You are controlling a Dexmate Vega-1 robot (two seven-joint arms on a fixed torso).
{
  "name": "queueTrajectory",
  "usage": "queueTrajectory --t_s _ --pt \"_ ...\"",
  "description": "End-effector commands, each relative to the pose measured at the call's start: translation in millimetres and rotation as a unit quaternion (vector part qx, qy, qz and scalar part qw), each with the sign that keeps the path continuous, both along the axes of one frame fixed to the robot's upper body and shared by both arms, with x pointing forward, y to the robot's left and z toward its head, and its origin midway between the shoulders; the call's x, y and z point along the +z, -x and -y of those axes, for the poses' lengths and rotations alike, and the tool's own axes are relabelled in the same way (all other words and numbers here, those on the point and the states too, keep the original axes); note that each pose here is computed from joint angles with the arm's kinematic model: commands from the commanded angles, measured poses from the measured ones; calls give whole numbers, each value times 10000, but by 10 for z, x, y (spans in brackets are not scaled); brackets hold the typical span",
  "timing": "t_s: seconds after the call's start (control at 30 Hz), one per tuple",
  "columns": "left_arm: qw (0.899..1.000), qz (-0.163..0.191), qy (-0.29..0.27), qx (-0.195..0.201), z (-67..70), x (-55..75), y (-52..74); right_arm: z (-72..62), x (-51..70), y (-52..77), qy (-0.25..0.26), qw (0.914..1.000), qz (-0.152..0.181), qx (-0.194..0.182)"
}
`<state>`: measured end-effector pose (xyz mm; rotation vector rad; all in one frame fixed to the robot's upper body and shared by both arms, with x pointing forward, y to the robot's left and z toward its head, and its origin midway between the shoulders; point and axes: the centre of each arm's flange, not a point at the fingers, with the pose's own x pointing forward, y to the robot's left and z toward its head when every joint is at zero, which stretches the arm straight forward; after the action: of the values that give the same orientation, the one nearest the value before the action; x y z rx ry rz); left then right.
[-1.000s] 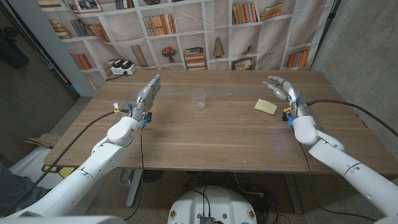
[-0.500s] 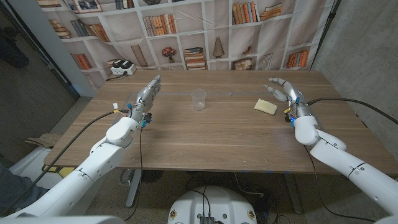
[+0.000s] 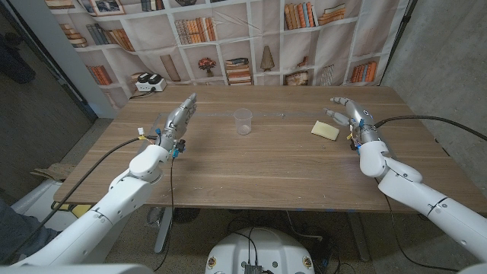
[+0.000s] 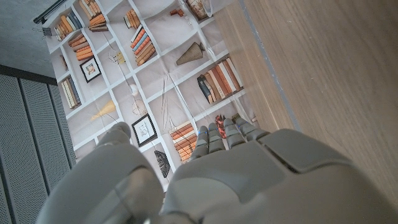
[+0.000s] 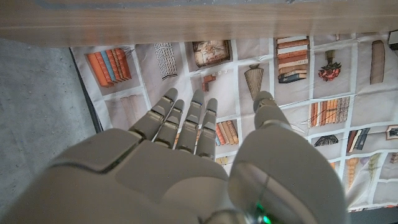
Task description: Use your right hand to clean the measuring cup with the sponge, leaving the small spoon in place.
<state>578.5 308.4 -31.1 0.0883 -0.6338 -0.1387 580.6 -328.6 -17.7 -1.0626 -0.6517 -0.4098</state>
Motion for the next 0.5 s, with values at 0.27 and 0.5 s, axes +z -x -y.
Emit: queueTrajectory --t_s 0.27,0.5 --pt "10000 32 15 41 -19 -12 57 -89 50 -79 800 9946 -394 -535" --pt "9998 63 149 -63 30 -23 24 -75 44 -141 908 9891 -822 -817"
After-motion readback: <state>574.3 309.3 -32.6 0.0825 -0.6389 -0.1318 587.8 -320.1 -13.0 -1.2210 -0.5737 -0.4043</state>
